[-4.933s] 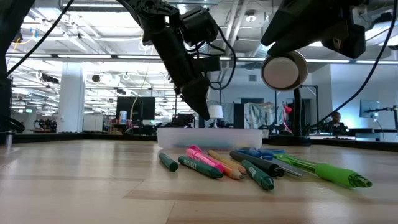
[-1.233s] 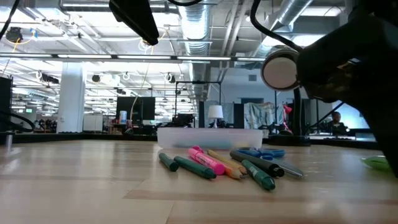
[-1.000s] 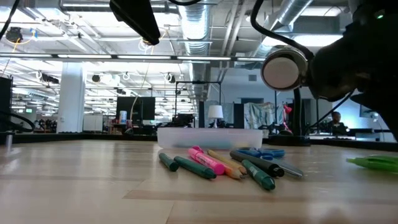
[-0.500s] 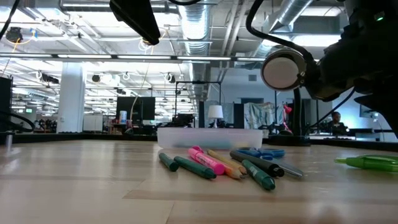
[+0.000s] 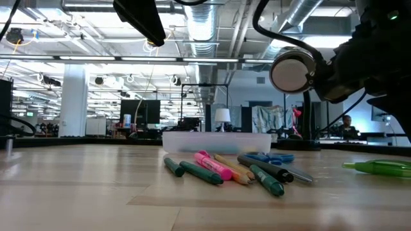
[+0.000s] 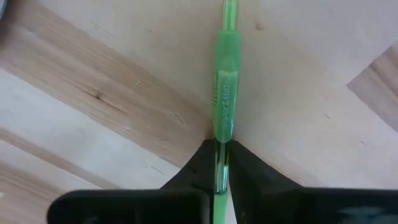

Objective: Pick & place school supplies into a supply box
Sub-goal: Put the green pen into the pink supply box

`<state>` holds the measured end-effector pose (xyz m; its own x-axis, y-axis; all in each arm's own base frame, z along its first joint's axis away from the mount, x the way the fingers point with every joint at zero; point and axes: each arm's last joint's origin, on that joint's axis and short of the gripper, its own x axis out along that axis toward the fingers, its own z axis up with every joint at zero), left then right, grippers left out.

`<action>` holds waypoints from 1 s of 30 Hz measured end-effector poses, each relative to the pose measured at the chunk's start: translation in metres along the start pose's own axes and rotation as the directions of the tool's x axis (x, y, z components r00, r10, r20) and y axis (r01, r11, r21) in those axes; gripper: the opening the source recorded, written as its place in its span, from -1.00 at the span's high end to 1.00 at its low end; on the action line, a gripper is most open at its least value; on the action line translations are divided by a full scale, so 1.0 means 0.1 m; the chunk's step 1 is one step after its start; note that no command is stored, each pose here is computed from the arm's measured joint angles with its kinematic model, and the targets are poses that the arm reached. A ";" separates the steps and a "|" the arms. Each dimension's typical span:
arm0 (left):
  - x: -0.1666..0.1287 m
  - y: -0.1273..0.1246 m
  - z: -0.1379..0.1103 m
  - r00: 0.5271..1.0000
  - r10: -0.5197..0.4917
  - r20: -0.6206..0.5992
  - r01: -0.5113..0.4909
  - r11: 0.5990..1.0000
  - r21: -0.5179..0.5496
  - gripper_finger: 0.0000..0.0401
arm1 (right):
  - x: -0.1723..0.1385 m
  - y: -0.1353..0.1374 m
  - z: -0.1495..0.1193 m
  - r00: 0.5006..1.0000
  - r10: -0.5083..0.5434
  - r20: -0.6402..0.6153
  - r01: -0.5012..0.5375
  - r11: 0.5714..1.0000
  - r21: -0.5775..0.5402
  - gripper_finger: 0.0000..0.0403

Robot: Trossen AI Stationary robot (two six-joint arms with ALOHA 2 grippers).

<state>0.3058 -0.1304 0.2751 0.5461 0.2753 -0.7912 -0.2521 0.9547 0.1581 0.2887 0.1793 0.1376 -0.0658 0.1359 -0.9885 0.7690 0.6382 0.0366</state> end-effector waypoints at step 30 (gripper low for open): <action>-0.27 -0.25 -0.59 0.996 0.092 0.010 -0.091 0.994 -0.058 0.23 | -0.54 0.22 0.17 0.986 0.020 0.168 0.043 0.931 -0.363 0.94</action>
<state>0.2500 -0.1682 0.2571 0.5283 0.3632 -0.7674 -0.3471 0.9173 0.1952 0.3203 0.1733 0.1894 0.0573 0.0192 -0.9982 0.4819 0.8751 0.0444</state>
